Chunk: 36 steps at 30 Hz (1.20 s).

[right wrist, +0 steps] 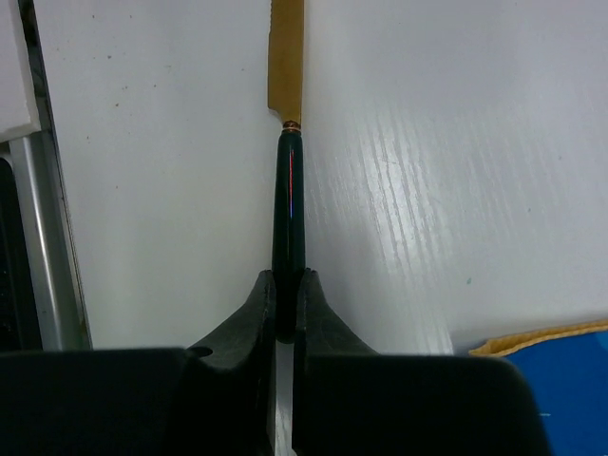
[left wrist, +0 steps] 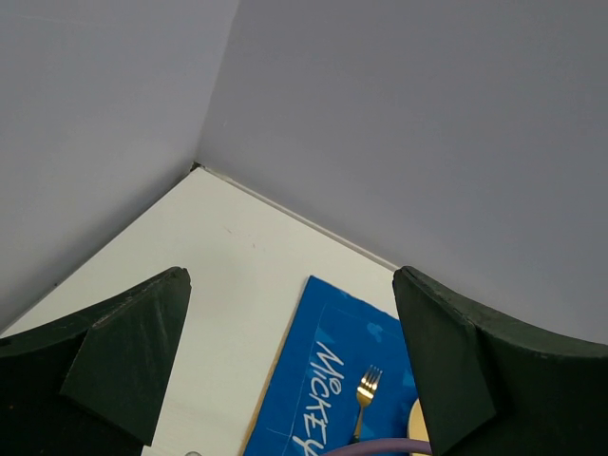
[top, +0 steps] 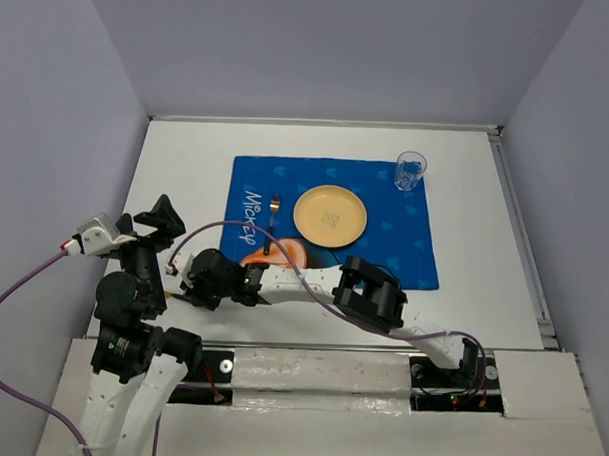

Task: Set the dinner table for one person

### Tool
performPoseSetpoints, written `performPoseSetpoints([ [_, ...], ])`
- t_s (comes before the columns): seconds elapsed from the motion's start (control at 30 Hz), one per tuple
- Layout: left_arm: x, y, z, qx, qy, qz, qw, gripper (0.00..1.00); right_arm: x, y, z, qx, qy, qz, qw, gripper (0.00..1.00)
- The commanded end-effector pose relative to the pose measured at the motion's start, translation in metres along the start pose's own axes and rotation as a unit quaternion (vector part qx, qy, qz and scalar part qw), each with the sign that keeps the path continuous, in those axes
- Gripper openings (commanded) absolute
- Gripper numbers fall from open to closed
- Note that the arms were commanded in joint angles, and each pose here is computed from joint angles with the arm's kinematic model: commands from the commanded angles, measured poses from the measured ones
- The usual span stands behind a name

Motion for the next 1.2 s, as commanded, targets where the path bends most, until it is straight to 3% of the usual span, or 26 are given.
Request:
performPoseSetpoints([
  [0.0, 0.002, -0.009, 0.001, -0.015, -0.006, -0.027, 0.999, 0.99, -0.010, -0.026, 0.018, 0.032, -0.024, -0.066, 0.997, 0.00],
  [0.2, 0.001, -0.010, 0.001, -0.017, -0.002, -0.029, 0.999, 0.99, -0.066, -0.099, 0.011, 0.093, -0.011, -0.203, 0.975, 0.00],
  [0.23, 0.000, -0.011, 0.001, -0.017, -0.002, -0.031, 0.999, 0.99, -0.063, -0.093, 0.002, 0.105, -0.007, -0.204, 0.973, 0.00],
  [0.37, -0.001, -0.012, 0.001, -0.021, 0.002, -0.034, 0.999, 0.99, -0.124, -0.123, -0.033, 0.157, 0.047, -0.295, 0.941, 0.00],
  [0.5, -0.002, -0.011, -0.001, -0.022, 0.012, -0.032, 0.999, 0.99, -0.164, -0.113, -0.073, 0.189, 0.133, -0.319, 0.919, 0.00],
  [0.63, -0.004, -0.013, -0.002, -0.028, 0.024, -0.035, 0.999, 0.99, -0.204, -0.079, -0.119, 0.230, 0.223, -0.315, 0.893, 0.00],
  [0.67, -0.005, -0.013, -0.003, -0.029, 0.030, -0.036, 0.998, 0.99, -0.211, -0.053, -0.133, 0.247, 0.271, -0.298, 0.881, 0.00],
  [0.73, -0.006, -0.013, -0.004, -0.031, 0.037, -0.036, 0.998, 0.99, -0.243, -0.042, -0.150, 0.268, 0.320, -0.311, 0.854, 0.00],
  [0.77, -0.006, -0.013, -0.005, -0.032, 0.042, -0.036, 0.998, 0.99, -0.252, -0.012, -0.162, 0.288, 0.366, -0.289, 0.837, 0.00],
  [0.83, -0.007, -0.013, -0.006, -0.032, 0.050, -0.035, 0.998, 0.99, -0.290, 0.004, -0.182, 0.321, 0.401, -0.303, 0.803, 0.00],
  [0.87, -0.008, -0.013, -0.007, -0.033, 0.053, -0.035, 0.997, 0.99, -0.296, 0.036, -0.189, 0.345, 0.416, -0.278, 0.795, 0.00],
  [0.97, -0.010, -0.015, -0.009, -0.038, 0.066, -0.038, 0.996, 0.99, -0.328, 0.062, -0.199, 0.370, 0.437, -0.282, 0.770, 0.00],
  [1.17, -0.012, -0.016, -0.009, -0.041, 0.071, -0.041, 0.996, 0.99, -0.348, 0.109, -0.208, 0.387, 0.467, -0.239, 0.758, 0.00],
])
Point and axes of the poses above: each gripper's point midway between its finger pads, its own x axis out along the fingers, its own z axis along the line the jaws close on, y = z × x, the point moved 8 cm from there along -x, back along the fingers, and after that the axes turned 15 degrees about x, right-handed, at the moved point
